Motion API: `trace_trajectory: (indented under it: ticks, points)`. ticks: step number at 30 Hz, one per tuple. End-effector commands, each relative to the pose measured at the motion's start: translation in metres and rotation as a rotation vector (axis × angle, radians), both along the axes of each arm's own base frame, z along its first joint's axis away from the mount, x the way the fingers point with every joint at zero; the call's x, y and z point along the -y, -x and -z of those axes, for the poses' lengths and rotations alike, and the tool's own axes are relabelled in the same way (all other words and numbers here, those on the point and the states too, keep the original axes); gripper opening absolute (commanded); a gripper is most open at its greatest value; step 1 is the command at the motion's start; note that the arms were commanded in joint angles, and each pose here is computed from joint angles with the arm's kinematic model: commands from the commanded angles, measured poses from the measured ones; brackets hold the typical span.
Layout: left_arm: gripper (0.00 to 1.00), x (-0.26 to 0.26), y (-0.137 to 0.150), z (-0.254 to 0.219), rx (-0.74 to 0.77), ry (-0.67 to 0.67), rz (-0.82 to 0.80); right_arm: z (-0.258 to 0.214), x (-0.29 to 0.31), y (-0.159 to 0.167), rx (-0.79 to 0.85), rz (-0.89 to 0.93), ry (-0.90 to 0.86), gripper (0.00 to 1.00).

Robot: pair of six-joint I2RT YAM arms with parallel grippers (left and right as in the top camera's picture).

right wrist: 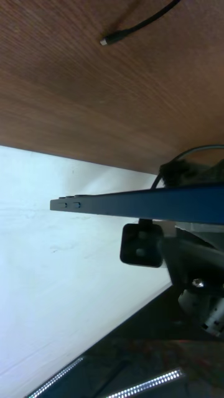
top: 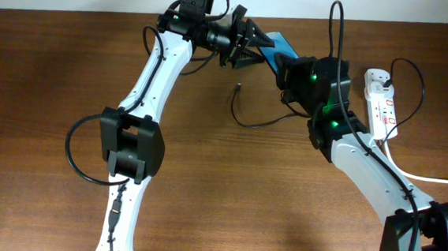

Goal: Plug charger to phone and switch on socket

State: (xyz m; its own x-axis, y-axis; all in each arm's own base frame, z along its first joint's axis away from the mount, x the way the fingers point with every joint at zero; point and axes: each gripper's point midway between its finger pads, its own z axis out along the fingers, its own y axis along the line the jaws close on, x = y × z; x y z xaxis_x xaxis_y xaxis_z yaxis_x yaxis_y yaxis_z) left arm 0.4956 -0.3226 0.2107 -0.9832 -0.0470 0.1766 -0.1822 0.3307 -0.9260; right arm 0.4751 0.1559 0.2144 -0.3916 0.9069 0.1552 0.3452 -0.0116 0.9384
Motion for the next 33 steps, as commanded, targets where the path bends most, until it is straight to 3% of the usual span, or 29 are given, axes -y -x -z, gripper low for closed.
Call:
trace_trajectory:
  ticks: [1,10,19,21,22,24,25,28,33]
  points:
    - [0.39,-0.001,-0.004,-0.012,-0.144,0.004,-0.079,-0.012,-0.007,0.000,0.035,-0.004,-0.001,0.04]
    - [0.23,0.013,0.006,-0.013,-0.230,0.006,-0.074,-0.014,-0.015,0.000,0.051,0.027,0.016,0.04]
    - [0.26,0.018,0.009,-0.013,-0.296,0.004,-0.086,-0.020,-0.020,0.000,0.047,0.039,-0.053,0.04]
    - [0.16,0.018,0.009,-0.013,-0.297,0.005,-0.086,-0.020,-0.019,0.000,0.046,0.040,-0.054,0.04]
    - [0.03,0.018,0.009,-0.013,-0.296,0.004,-0.086,-0.020,-0.020,0.000,0.045,0.039,-0.055,0.04]
    - [0.00,0.018,0.009,-0.013,-0.296,0.002,-0.089,-0.020,-0.019,0.000,0.045,0.039,-0.055,0.04]
    - [0.00,0.017,0.008,-0.012,-0.294,-0.001,-0.093,-0.020,-0.020,0.000,0.045,0.039,-0.054,0.08]
    - [0.00,0.015,0.003,-0.008,-0.266,-0.020,-0.115,-0.018,-0.019,0.000,0.039,0.039,-0.050,0.38]
    - [0.00,-0.005,-0.013,-0.005,-0.114,-0.037,-0.121,0.004,-0.015,0.006,-0.015,0.018,0.052,0.52]
